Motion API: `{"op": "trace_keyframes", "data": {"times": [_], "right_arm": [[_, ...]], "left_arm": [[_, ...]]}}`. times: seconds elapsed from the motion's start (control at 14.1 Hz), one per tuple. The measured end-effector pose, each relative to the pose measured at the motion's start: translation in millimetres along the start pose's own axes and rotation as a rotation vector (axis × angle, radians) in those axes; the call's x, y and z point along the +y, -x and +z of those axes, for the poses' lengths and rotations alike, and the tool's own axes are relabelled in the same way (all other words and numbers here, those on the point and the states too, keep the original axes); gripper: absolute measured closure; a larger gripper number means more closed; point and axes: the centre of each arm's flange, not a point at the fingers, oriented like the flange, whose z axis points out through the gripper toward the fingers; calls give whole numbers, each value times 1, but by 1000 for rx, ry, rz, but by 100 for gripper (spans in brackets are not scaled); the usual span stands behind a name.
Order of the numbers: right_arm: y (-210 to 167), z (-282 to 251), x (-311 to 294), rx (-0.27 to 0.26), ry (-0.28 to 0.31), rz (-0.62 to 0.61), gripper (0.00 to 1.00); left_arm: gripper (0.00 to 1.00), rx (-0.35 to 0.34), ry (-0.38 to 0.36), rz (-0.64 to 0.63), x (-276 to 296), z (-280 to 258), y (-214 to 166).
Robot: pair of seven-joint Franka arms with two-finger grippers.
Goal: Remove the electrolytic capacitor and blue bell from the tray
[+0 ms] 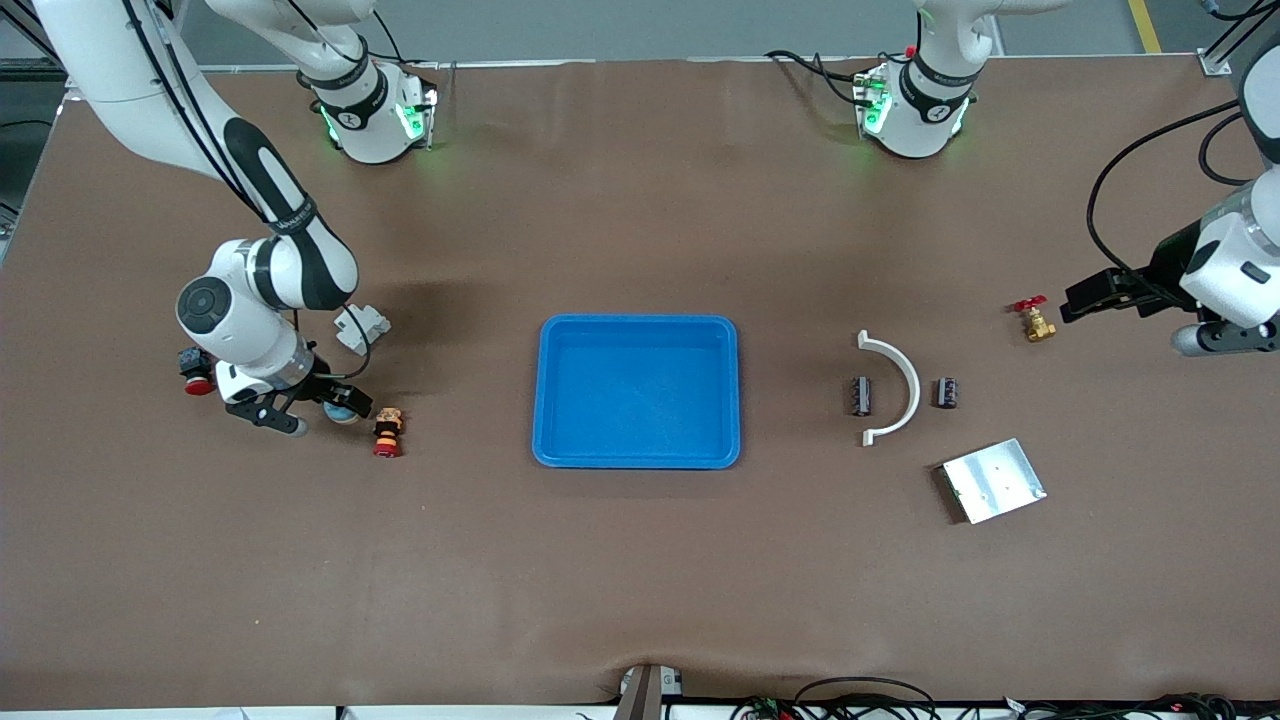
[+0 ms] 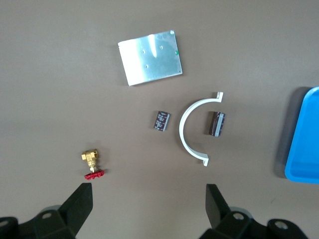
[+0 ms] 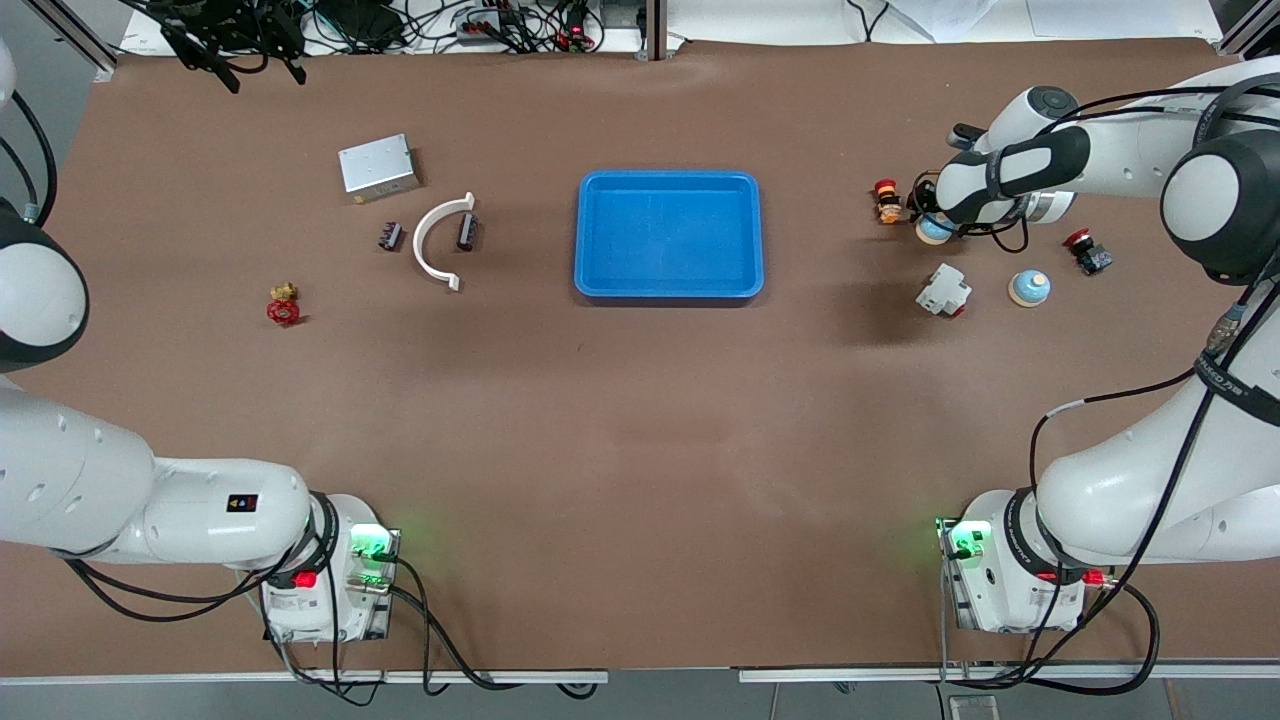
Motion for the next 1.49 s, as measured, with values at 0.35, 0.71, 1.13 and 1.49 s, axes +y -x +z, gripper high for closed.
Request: {"op": "trace_keyframes", "data": {"times": [0.35,0.71,1.13,1.49], "right_arm": [[-12,-30,-5,-23,11,-9,0],[-35,-80,-6,-71,53,-31,0],[-67,-153,-13,-81,64,-92,0],[-100,-244,-5,-91,70,-148,0]], "left_arm": [[0,60,4,1,1,-29,-5],[0,84,4,2,2,-40,-11],[0,84,-37,26,10,-44,-18],[0,107,-37,13,8,-55,-21]]}}
